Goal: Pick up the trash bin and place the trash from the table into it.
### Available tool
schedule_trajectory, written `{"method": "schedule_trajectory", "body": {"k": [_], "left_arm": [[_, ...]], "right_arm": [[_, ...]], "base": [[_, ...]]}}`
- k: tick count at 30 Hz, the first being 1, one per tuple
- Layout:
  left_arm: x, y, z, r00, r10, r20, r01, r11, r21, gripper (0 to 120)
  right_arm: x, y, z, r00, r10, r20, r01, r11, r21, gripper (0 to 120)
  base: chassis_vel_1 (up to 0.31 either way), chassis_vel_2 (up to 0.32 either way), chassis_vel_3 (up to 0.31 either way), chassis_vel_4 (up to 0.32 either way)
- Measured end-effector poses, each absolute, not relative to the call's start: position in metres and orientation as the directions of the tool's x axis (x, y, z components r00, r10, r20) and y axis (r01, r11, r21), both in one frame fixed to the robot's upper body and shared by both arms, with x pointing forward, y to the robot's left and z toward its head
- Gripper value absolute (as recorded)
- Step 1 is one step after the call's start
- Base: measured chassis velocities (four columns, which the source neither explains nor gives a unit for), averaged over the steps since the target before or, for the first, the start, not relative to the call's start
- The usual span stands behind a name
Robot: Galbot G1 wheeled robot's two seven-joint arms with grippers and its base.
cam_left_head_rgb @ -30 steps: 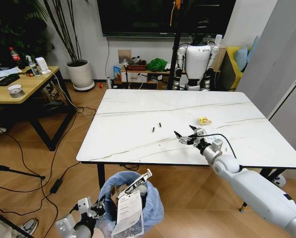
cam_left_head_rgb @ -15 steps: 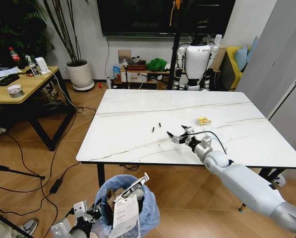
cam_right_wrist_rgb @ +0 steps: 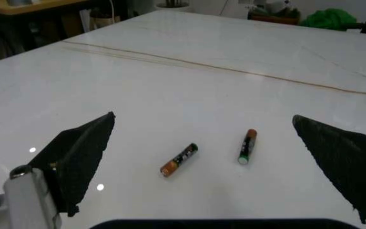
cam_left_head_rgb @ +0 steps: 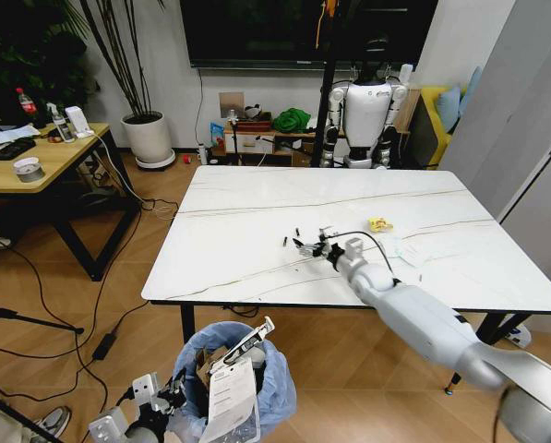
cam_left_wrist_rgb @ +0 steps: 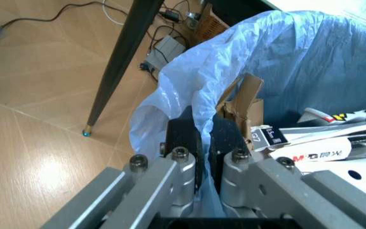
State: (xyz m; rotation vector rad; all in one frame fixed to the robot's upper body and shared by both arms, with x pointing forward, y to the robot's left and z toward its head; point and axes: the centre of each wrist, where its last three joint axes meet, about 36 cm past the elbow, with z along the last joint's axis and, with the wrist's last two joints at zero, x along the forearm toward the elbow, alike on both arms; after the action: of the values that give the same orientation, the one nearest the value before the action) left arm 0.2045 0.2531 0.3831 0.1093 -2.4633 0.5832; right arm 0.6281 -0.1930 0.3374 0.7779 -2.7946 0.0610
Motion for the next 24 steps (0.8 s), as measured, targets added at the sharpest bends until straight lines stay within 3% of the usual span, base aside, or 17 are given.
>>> {"method": "schedule_trajectory", "body": {"k": [6, 24], "left_arm": [[0.204, 0.252, 0.38, -0.816, 0.052, 0.575, -0.214, 0.898, -0.385, 0], [0.201, 0.248, 0.376, -0.816, 0.054, 0.576, -0.218, 0.893, -0.393, 0]], "right_arm": [[0.651, -0.181, 0.335, -0.826, -0.5, 0.262, -0.518, 0.855, -0.001, 100], [0.675, -0.208, 0.32, -0.847, -0.428, 0.316, -0.471, 0.88, -0.069, 99]], "base": [[0.0, 0.0, 0.0, 0.0], [0.0, 0.0, 0.0, 0.0]]}}
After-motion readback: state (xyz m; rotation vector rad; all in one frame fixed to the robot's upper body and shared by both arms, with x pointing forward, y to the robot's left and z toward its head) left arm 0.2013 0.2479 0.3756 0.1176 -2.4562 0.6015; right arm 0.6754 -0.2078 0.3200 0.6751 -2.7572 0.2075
